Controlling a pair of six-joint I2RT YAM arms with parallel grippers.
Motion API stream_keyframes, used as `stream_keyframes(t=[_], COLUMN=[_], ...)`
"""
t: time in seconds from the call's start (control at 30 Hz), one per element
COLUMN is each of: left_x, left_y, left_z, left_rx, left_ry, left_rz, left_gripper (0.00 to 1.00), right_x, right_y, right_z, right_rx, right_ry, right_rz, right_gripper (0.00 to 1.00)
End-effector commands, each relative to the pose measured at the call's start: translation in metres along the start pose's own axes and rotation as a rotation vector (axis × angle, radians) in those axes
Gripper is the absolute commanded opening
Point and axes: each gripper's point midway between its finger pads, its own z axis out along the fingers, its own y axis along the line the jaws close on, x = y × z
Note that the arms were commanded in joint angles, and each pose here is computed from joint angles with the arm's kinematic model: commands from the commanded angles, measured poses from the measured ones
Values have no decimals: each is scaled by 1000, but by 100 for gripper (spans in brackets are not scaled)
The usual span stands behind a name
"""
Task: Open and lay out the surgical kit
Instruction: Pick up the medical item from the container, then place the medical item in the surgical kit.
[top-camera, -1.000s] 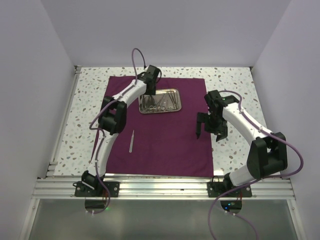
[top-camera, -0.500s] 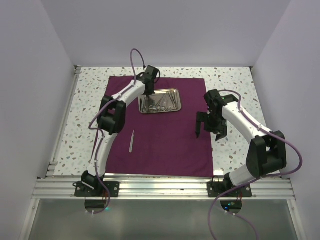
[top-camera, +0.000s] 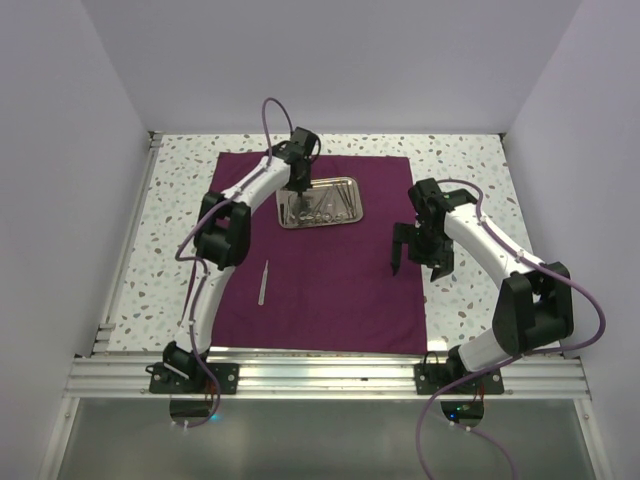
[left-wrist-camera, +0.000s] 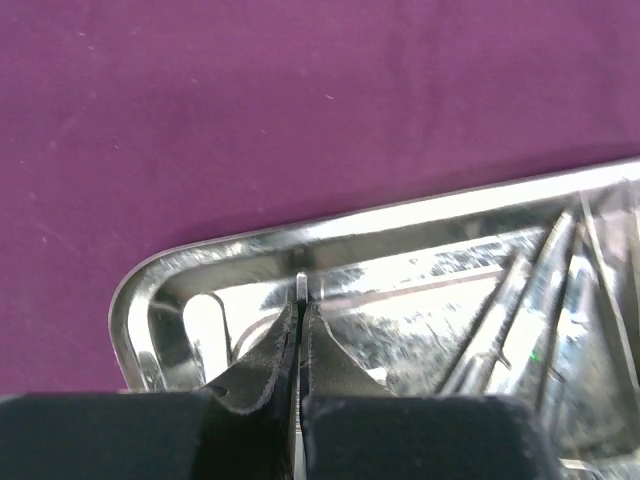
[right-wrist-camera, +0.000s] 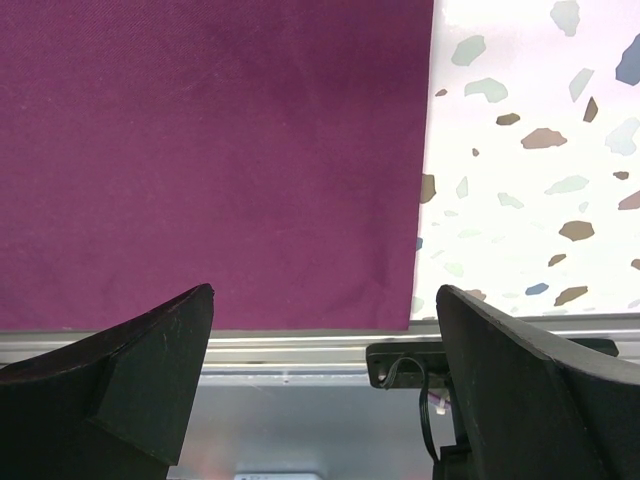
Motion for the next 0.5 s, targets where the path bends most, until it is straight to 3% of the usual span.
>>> stream_keyframes(t=[0.0,0.23,0.27,0.3,0.33,0.43,0.47], left_x=[-36,-33,-12,-14,19,40,74], left_y=[-18,-4,4,7,15,20,28], left_z=[-58,-116,-113,-134,-128,-158,-150], left_rx=[112,114,91,99,74,80,61], left_ry=[-41,-49,-4,-29,37,4,58], left_rz=[18,21,28,20,34,28,39], left_gripper=[0,0,0,0,0,0,0], right_x=[-15,-15,-15,-15,-15,-13,-13], right_y=[7,9,9,9,9,8,8], right_z=[-17,-18,-18,-18,-19,-18,-19], right_rx=[-43,-60,-61,-62,-63,-62,-63], right_ry=[-81,-93,-91,-93,-95,-94,-97], right_rz=[-1,-14,-17,-17,-20,-26,-29], right_gripper=[97,97,97,97,97,97,97])
